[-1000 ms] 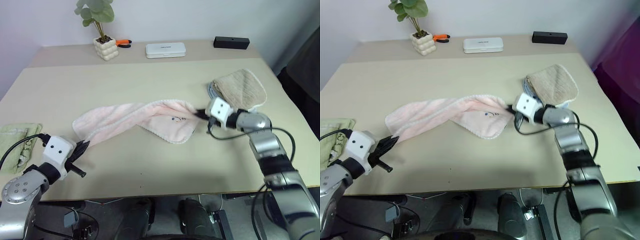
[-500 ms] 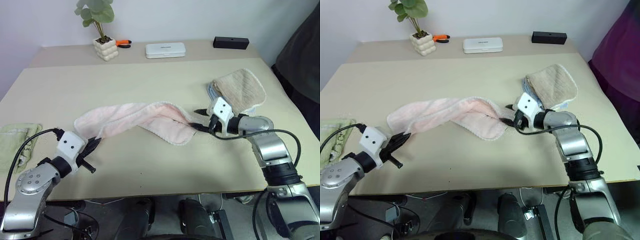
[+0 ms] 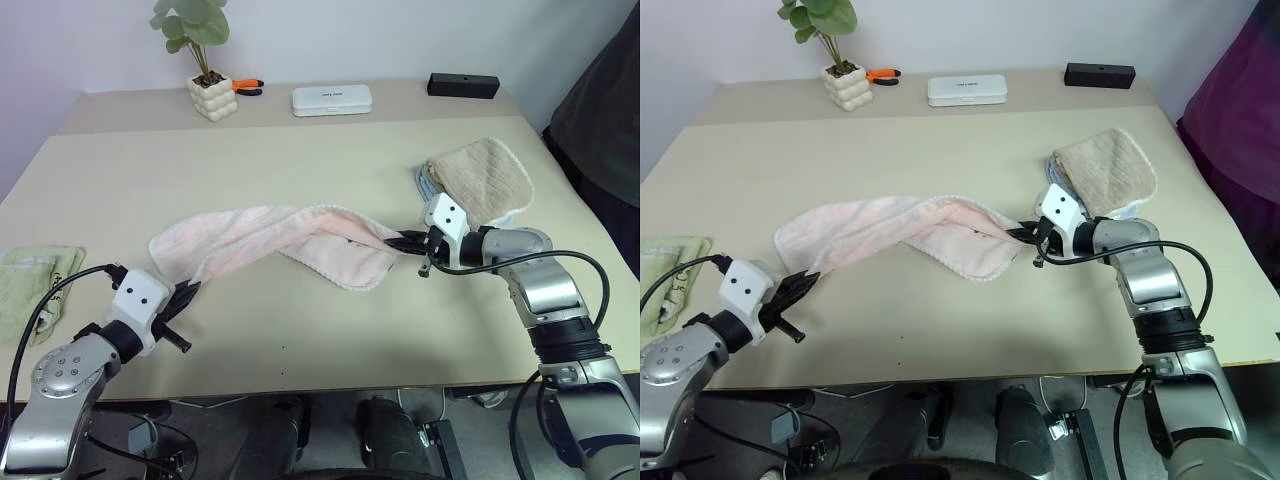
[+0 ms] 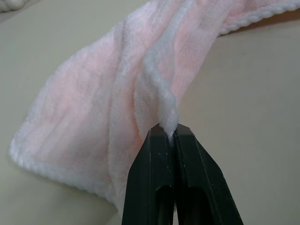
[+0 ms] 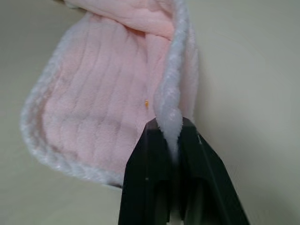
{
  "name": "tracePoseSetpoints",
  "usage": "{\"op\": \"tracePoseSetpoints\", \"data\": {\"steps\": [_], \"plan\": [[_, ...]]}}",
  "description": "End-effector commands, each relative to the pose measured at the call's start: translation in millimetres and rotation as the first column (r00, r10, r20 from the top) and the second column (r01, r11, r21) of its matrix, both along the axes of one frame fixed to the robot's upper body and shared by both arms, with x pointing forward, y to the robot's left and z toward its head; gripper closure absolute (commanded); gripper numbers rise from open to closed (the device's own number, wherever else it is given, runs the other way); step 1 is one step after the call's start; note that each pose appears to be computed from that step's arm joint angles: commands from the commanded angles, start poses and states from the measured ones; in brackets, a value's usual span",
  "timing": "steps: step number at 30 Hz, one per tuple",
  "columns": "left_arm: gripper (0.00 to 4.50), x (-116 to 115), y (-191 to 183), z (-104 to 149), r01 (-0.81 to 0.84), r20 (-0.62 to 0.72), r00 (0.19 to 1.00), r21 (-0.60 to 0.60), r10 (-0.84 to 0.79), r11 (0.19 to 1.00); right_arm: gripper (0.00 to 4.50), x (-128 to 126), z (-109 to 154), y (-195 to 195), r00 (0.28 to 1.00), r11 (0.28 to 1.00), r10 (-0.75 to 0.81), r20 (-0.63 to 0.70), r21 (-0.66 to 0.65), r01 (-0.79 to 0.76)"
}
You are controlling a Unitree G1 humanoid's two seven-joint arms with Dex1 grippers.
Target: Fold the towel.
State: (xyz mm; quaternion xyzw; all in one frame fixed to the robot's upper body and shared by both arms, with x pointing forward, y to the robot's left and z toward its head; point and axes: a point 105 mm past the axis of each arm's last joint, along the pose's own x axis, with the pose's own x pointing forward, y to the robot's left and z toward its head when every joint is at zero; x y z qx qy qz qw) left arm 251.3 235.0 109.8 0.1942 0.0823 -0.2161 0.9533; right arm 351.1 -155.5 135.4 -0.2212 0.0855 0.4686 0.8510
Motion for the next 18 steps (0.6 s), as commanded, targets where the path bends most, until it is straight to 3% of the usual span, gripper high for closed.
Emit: {"op": "tracePoseSetpoints", "data": {"steps": [1, 3, 6, 9, 12, 14, 18], "plan": [[4.5, 5.5, 4.4, 20.5, -0.001, 0.084, 0.996, 0.017, -0.001, 1.0, 4.46, 8.9, 31.8, -6.6, 0.99, 1.0, -0.024, 0.14, -0.017, 0.027], [4.5, 36.5, 22.5, 50.8, -0.074, 0.211, 0.975, 0.024, 0.067, 0.997, 4.46, 36.0, 67.3, -17.8, 0.947, 0.99, -0.128, 0.296, -0.013, 0.138], [4.5, 86.1, 60.0, 126.2, -0.243, 0.452, 0.863, -0.025, 0.228, 0.97, 4.46, 69.0, 130.6, -29.5, 0.823, 0.96, -0.259, 0.505, 0.046, 0.275], [4.5, 104.7, 81.3, 187.9, -0.298, 0.589, 0.747, -0.12, 0.31, 0.947, 4.46, 80.8, 179.2, -30.7, 0.721, 0.941, -0.316, 0.617, 0.108, 0.32], [4.5, 106.5, 99.1, 245.2, -0.32, 0.694, 0.62, -0.202, 0.366, 0.926, 4.46, 78.3, 223.9, -26.1, 0.639, 0.938, -0.334, 0.693, 0.181, 0.295], [4.5, 103.9, 105.6, 258.9, -0.311, 0.716, 0.598, -0.206, 0.359, 0.928, 4.46, 73.9, 234.6, -21.2, 0.632, 0.948, -0.313, 0.709, 0.19, 0.256], [4.5, 94.1, 109.2, 246.2, -0.265, 0.703, 0.648, -0.154, 0.294, 0.952, 4.46, 64.6, 217.8, -9.1, 0.697, 0.977, -0.213, 0.685, 0.14, 0.161]]}}
